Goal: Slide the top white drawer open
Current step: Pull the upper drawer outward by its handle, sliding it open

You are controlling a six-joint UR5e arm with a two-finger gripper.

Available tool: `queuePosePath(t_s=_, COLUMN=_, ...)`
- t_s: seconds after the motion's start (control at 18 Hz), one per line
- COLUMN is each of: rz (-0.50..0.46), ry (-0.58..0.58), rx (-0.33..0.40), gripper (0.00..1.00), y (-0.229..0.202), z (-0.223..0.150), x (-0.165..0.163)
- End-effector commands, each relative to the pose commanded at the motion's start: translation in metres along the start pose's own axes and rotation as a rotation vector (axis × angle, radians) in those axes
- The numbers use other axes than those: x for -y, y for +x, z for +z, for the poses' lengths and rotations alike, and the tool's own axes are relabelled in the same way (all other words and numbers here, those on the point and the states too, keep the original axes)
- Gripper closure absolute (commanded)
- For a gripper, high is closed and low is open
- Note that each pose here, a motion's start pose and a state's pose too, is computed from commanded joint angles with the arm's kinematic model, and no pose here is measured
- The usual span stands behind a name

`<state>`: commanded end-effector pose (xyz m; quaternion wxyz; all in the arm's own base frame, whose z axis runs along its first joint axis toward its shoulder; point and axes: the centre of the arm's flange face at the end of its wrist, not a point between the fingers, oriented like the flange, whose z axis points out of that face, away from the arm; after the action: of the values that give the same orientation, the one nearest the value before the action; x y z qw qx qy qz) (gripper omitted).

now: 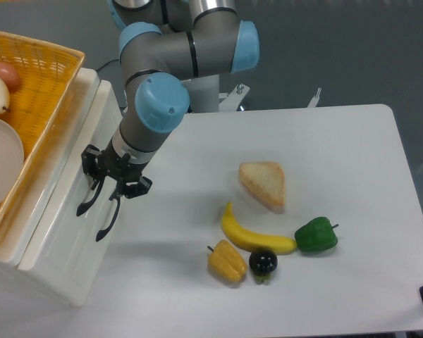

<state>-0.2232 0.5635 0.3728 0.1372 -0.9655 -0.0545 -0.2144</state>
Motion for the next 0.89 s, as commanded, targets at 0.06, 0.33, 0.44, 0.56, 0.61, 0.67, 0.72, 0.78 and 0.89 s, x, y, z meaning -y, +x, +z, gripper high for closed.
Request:
queuePosePath(t_s=0.06, rz=0.000, ry=0.000, rx=0.000, gripper=0.69, y=0.0000, z=0.0000, x=0.0000)
queuePosePath(t_s=0.33, rz=-0.002, ry=0.003, rx=0.000, gripper=0.75, y=-0.0001, z=-0.0012, x=-0.0002)
queuePosePath(t_s=0.44, rz=-0.003, ry=0.003, rx=0.000, gripper=0.76, y=-0.0009, z=-0.0017, x=-0.0004)
queuePosePath(t_s=0.56, rz=-0.003, ry=0.003, rx=0.000, gripper=0.76, y=-0.0009, z=-0.0017, x=-0.0004)
queuePosePath(t_s=0.61, rz=-0.006, ry=0.005, rx=0.001, gripper=0.77, y=-0.0025, z=-0.0025, x=-0.0007)
queuePosePath(t_s=0.67, rz=-0.006, ry=0.005, rx=0.000, gripper=0.77, y=-0.0018, z=-0.0032, x=-0.0009)
queuePosePath(t_s=0.72, rz=-0.006, ry=0.005, rx=0.000, gripper=0.77, y=-0.0018, z=-0.0032, x=-0.0009)
queuePosePath(t_s=0.78, rz=-0.007, ry=0.006, rx=0.000, gripper=0.77, y=-0.0026, z=-0.0036, x=-0.0010)
queuePosePath(t_s=0.89, rz=-0.007, ry=0.007, rx=0.001, gripper=0.77, y=-0.0021, z=-0.0044, x=-0.0011)
